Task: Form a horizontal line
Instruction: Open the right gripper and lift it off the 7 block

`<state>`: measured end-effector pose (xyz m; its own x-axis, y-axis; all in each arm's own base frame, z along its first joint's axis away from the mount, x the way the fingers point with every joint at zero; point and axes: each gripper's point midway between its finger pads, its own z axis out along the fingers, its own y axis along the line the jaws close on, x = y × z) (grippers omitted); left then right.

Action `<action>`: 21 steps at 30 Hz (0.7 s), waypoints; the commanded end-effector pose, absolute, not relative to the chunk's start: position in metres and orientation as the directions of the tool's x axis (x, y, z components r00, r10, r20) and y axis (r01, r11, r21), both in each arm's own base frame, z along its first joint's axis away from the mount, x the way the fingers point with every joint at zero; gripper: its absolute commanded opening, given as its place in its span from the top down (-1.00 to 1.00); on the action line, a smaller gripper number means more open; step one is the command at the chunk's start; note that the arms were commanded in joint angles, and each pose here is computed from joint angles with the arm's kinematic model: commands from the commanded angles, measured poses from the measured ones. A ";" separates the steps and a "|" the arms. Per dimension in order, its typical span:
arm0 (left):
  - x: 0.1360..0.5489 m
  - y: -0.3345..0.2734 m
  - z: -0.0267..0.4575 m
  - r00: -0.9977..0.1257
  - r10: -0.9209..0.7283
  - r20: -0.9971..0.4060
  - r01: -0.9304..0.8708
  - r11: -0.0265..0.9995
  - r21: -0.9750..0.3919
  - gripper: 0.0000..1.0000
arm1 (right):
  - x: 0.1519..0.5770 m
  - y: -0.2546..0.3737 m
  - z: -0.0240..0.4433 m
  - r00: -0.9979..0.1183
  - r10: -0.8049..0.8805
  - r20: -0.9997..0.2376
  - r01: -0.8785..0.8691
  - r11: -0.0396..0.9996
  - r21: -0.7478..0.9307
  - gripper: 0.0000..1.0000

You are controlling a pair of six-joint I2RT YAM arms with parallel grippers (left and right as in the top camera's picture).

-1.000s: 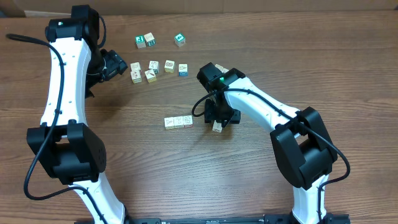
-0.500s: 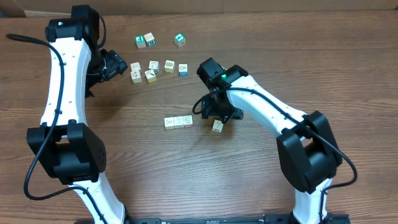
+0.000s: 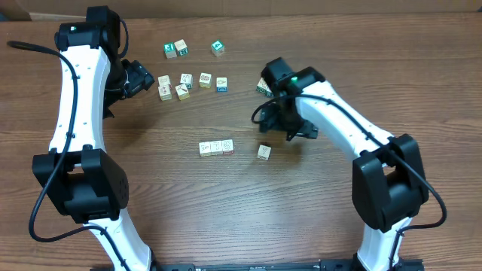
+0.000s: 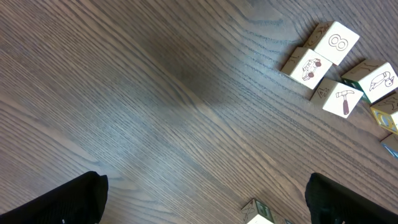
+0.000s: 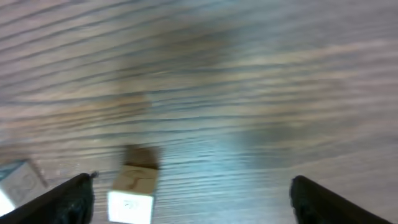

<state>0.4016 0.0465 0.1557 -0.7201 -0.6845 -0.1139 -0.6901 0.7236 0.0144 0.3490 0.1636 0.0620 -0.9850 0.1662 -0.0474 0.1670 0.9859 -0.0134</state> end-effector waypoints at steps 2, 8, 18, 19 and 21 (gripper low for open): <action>0.401 0.044 0.151 -0.730 -0.676 -0.103 -0.681 0.732 0.027 -1.00 | 0.346 0.151 0.066 -0.979 0.200 -0.033 0.201 0.980 -0.009 -0.44; 0.401 0.044 0.151 -0.730 -0.676 -0.103 -0.681 0.732 0.027 -0.99 | 0.334 0.145 0.051 -0.980 0.200 0.002 0.199 0.979 -0.034 0.29; 0.401 0.044 0.151 -0.730 -0.676 -0.103 -0.681 0.732 0.027 -0.99 | 0.337 0.157 0.049 -0.980 0.199 0.003 0.199 0.980 0.029 0.75; 0.401 0.044 0.151 -0.730 -0.676 -0.103 -0.681 0.732 0.027 -0.99 | 0.338 0.157 0.049 -0.980 0.199 0.002 0.199 0.979 0.030 0.71; 0.401 0.044 0.151 -0.730 -0.676 -0.103 -0.681 0.732 0.027 -1.00 | 0.339 0.157 0.049 -0.980 0.199 -0.002 0.199 0.980 0.032 0.63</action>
